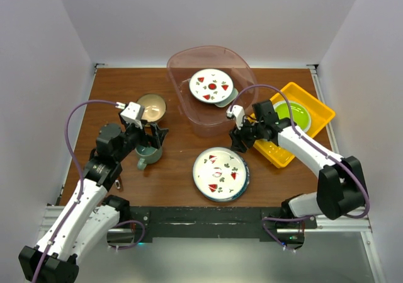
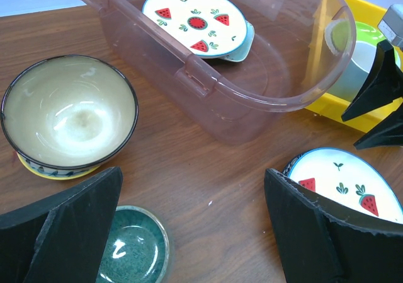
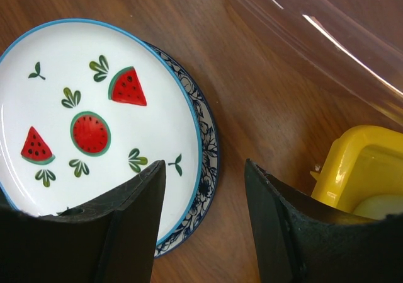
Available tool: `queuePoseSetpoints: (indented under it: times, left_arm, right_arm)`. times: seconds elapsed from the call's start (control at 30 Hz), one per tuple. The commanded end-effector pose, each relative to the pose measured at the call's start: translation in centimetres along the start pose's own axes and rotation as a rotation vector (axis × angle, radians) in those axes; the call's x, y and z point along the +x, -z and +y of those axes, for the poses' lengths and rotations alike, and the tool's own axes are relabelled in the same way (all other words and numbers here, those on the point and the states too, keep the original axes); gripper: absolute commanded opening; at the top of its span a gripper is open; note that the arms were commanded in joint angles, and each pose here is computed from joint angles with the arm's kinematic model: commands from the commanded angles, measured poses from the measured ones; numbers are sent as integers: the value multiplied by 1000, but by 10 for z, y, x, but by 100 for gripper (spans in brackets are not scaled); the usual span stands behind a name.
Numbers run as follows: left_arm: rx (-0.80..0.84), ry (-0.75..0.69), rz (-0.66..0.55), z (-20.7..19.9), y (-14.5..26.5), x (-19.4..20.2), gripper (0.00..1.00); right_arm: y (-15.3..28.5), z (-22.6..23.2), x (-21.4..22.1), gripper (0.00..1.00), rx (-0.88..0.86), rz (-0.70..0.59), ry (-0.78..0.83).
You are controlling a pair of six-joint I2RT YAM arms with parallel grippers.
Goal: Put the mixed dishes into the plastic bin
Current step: Pick up the plate at the center of the board.
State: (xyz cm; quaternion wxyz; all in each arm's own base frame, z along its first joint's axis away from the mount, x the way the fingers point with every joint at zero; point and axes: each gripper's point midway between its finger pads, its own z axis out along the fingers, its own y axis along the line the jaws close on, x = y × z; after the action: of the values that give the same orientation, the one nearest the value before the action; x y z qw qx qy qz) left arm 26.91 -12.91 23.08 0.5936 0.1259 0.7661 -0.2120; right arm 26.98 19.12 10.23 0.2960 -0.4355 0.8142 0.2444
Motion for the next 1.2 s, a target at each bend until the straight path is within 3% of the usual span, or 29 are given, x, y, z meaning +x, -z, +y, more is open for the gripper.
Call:
queuePoseSetpoints:
  times: [0.0,1.17]
  left_arm:
    - [13,-32,-41,-1,-1,-11,100]
    - [23,-33,-38,-3,-1,-11,100]
  right_arm:
    - [2,0,-15,57,-30,-33,10]
    - [-11,-3,-4,56,-61,21,-7]
